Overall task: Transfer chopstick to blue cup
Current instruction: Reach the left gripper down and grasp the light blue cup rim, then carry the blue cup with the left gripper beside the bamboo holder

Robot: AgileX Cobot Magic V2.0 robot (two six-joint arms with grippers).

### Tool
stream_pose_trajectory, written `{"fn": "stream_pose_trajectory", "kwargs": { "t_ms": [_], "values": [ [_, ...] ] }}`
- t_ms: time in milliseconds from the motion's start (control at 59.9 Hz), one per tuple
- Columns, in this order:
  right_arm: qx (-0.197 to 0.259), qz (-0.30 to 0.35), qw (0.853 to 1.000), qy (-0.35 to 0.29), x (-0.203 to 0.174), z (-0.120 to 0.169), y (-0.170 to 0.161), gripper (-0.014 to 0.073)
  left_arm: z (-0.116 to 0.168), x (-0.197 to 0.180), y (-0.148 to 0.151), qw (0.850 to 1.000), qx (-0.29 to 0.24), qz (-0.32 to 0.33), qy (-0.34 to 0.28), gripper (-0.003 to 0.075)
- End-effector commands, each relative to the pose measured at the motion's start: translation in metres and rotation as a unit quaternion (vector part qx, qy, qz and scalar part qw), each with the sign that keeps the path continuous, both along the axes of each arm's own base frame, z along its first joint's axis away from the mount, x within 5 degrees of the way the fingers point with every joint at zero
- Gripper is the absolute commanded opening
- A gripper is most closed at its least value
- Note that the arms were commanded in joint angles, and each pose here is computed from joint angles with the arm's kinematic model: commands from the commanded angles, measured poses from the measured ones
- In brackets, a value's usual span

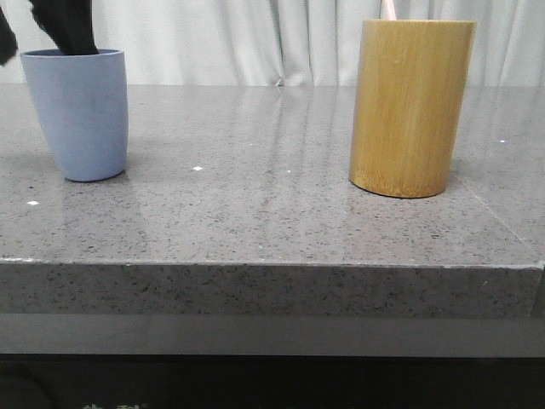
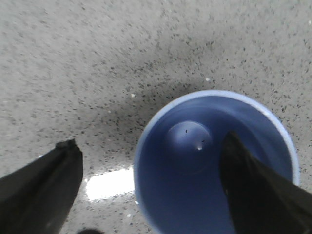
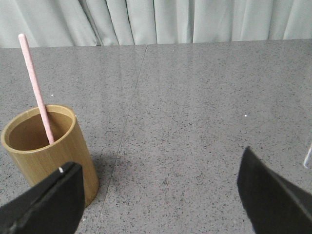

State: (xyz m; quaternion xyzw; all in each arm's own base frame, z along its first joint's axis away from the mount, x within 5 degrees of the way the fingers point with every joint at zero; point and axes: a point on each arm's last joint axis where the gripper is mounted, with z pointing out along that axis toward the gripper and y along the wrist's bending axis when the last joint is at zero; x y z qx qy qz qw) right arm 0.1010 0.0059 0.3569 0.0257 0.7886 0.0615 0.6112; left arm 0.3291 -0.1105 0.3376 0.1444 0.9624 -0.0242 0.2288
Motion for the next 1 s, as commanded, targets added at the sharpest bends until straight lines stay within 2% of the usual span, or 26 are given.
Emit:
{"fn": "stream_pose_trajectory", "kwargs": {
  "t_ms": [0, 33, 100, 184, 200, 234, 334, 467, 567, 684, 834, 984],
  "values": [
    [0.001, -0.006, 0.999, -0.053, 0.001, 0.018, -0.001, 0.0644, 0.018, -0.002, -0.004, 0.999, -0.02, -0.006, -0.036, 0.0559],
    [0.001, -0.006, 0.999, -0.053, 0.001, 0.018, -0.001, 0.0644, 0.016, -0.001, -0.004, 0.999, -0.019, -0.007, -0.034, 0.0541],
    [0.001, -0.006, 0.999, -0.053, 0.001, 0.018, -0.001, 0.0644, 0.015, 0.0, -0.004, 0.999, -0.016, -0.013, -0.034, 0.0445],
    [0.001, -0.006, 0.999, -0.053, 0.001, 0.018, -0.001, 0.0644, 0.015, 0.0, -0.004, 0.999, -0.015, -0.015, -0.034, 0.0283],
    [0.001, -0.006, 0.999, -0.053, 0.001, 0.018, -0.001, 0.0644, 0.015, 0.0, -0.004, 0.999, -0.015, -0.015, -0.034, 0.0221],
    [0.001, -0.006, 0.999, -0.053, 0.001, 0.018, -0.001, 0.0644, 0.015, 0.0, -0.004, 0.999, -0.015, -0.015, -0.034, 0.0144],
    [0.001, -0.006, 0.999, -0.053, 0.001, 0.018, -0.001, 0.0644, 0.015, 0.0, -0.004, 0.999, -0.015, -0.015, -0.034, -0.0019],
    [0.001, -0.006, 0.999, -0.053, 0.001, 0.018, -0.001, 0.0644, 0.015, -0.001, -0.005, 0.999, -0.016, -0.024, -0.03, -0.0019],
    [0.001, -0.006, 0.999, -0.053, 0.001, 0.018, -0.001, 0.0644, 0.02, -0.006, -0.011, 0.998, -0.043, -0.047, -0.006, -0.0019],
    [0.001, -0.005, 0.999, -0.053, 0.001, 0.018, -0.001, 0.0644, 0.035, -0.015, -0.027, 0.992, -0.075, -0.096, 0.008, -0.0019],
    [0.001, -0.004, 0.999, -0.054, 0.001, 0.018, -0.001, 0.0644, 0.058, -0.023, -0.053, 0.987, -0.082, -0.141, -0.014, -0.0019],
    [0.001, -0.004, 0.999, -0.054, 0.001, 0.018, -0.001, 0.0644, 0.064, -0.026, -0.089, 0.978, -0.082, -0.189, -0.011, -0.0018]
  ]
}}
